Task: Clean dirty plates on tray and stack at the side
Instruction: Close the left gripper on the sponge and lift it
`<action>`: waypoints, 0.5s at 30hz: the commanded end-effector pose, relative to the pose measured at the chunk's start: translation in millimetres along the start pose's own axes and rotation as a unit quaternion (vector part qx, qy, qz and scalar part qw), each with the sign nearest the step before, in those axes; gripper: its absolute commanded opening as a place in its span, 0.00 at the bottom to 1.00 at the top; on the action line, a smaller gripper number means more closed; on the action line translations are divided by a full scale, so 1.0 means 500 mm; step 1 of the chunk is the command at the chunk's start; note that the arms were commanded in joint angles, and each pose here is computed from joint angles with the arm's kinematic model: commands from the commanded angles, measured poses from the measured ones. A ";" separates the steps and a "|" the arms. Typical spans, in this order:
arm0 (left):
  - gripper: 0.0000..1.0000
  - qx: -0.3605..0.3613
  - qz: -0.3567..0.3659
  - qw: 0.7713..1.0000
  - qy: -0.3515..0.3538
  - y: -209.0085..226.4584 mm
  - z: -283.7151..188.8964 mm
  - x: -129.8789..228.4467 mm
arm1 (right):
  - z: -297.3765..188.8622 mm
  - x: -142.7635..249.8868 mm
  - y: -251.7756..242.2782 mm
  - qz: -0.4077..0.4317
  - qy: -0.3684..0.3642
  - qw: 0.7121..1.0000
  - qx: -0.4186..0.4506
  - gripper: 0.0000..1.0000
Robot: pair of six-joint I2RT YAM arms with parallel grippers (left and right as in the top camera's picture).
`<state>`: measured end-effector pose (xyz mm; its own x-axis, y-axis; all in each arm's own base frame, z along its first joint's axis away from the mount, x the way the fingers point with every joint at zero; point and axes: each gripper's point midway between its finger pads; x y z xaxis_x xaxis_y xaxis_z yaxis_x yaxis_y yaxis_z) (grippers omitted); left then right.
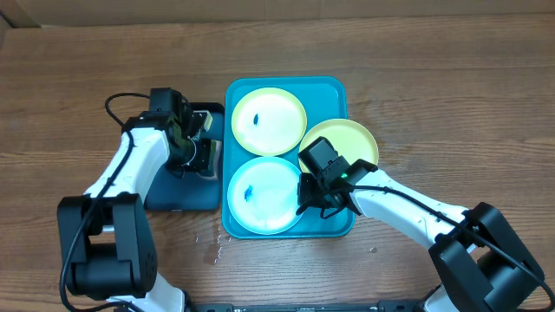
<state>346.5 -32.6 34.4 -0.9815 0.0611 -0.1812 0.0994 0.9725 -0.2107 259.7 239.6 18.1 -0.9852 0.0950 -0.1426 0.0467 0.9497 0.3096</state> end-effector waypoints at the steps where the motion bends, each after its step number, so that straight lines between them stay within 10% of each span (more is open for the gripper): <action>1: 0.04 -0.018 0.006 1.000 0.006 0.010 0.008 0.000 | 0.003 0.004 -0.001 0.001 0.002 1.000 0.000 0.04; 15: 0.23 -0.031 0.000 0.999 0.022 0.022 0.018 0.011 | 0.003 0.004 -0.001 0.001 0.002 1.000 0.000 0.16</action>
<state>342.8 -26.3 26.3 -0.9870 0.0594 -0.1497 0.0859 0.9804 -0.1774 259.7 239.7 18.2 -0.9852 0.0949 -0.1426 0.0466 0.9496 0.3101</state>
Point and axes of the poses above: each gripper's point midway between its finger pads, its own z axis out along the fingers, its own y axis along the line the jaws close on, x = y × z
